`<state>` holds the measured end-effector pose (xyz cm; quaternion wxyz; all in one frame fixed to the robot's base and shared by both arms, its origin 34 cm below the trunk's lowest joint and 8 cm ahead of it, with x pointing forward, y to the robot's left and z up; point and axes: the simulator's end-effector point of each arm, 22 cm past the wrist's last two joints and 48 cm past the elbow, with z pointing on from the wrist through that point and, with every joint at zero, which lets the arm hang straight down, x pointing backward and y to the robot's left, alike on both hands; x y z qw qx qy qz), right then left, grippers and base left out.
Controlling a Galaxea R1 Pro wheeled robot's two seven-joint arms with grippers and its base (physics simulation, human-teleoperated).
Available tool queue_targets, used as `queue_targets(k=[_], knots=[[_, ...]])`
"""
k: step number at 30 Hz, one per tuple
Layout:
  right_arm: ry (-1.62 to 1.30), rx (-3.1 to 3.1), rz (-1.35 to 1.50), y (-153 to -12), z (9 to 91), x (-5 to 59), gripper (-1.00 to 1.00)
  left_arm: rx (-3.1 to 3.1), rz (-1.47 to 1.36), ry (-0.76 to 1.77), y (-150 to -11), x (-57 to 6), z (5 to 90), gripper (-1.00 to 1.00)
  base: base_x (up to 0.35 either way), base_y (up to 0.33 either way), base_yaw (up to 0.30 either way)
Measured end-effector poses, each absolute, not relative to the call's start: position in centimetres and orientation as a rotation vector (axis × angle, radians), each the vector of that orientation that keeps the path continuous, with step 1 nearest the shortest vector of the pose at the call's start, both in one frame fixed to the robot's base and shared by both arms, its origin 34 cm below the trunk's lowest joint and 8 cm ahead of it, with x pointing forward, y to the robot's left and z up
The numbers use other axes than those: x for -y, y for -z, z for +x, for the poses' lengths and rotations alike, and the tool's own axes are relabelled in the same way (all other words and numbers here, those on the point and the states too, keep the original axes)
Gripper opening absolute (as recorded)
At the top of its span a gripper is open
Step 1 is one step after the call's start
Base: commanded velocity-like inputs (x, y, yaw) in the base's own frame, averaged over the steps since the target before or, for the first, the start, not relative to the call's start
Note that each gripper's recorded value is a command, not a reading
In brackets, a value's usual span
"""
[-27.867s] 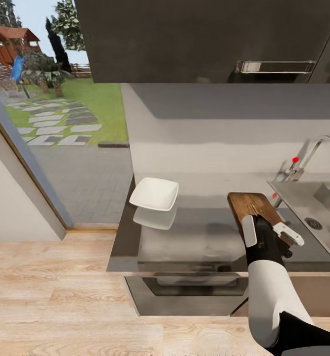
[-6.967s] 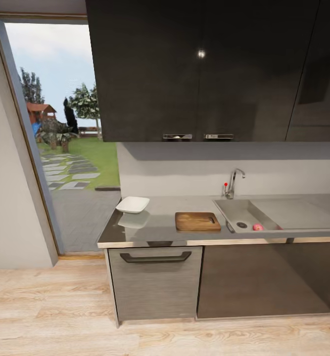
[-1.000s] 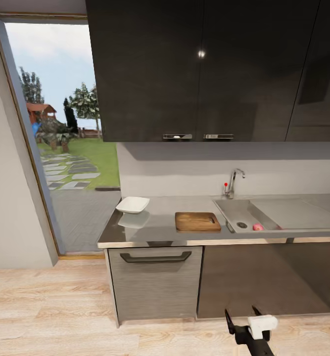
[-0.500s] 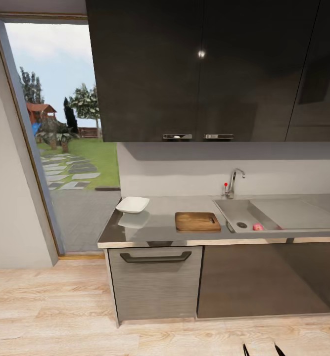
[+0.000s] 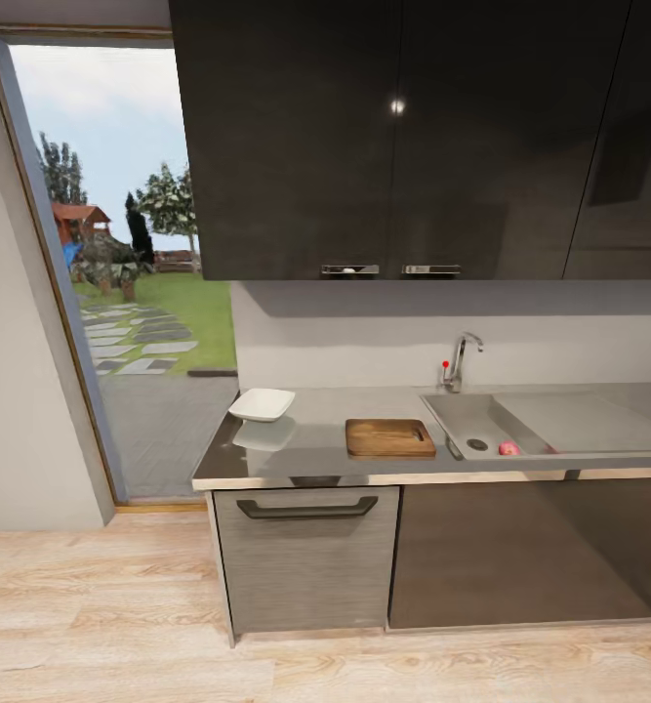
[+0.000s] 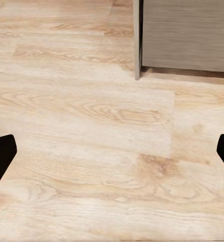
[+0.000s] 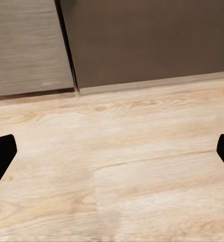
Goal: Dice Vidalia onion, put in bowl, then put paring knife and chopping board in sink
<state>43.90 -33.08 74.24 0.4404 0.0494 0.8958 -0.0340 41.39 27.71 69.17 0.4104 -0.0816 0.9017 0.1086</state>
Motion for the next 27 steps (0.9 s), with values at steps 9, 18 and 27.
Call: queue_targets(k=[9,18,27], knots=[[0.057,-2.29,0.136,-71.9,41.9,32.2,1.0,-2.271,-0.207,-0.269,-68.9,-27.2,41.0,1.0,0.0,-0.001,0.0],[0.054,-2.314,0.139,-71.1,41.2,32.1,1.0,-2.331,-0.192,-0.273,-67.2,-27.0,38.8,1.0,0.0,-0.225,0.0],[0.057,-2.329,0.139,-70.7,40.8,32.2,1.0,-2.349,-0.189,-0.276,-66.8,-27.0,38.2,1.0,0.0,-0.304,0.0]])
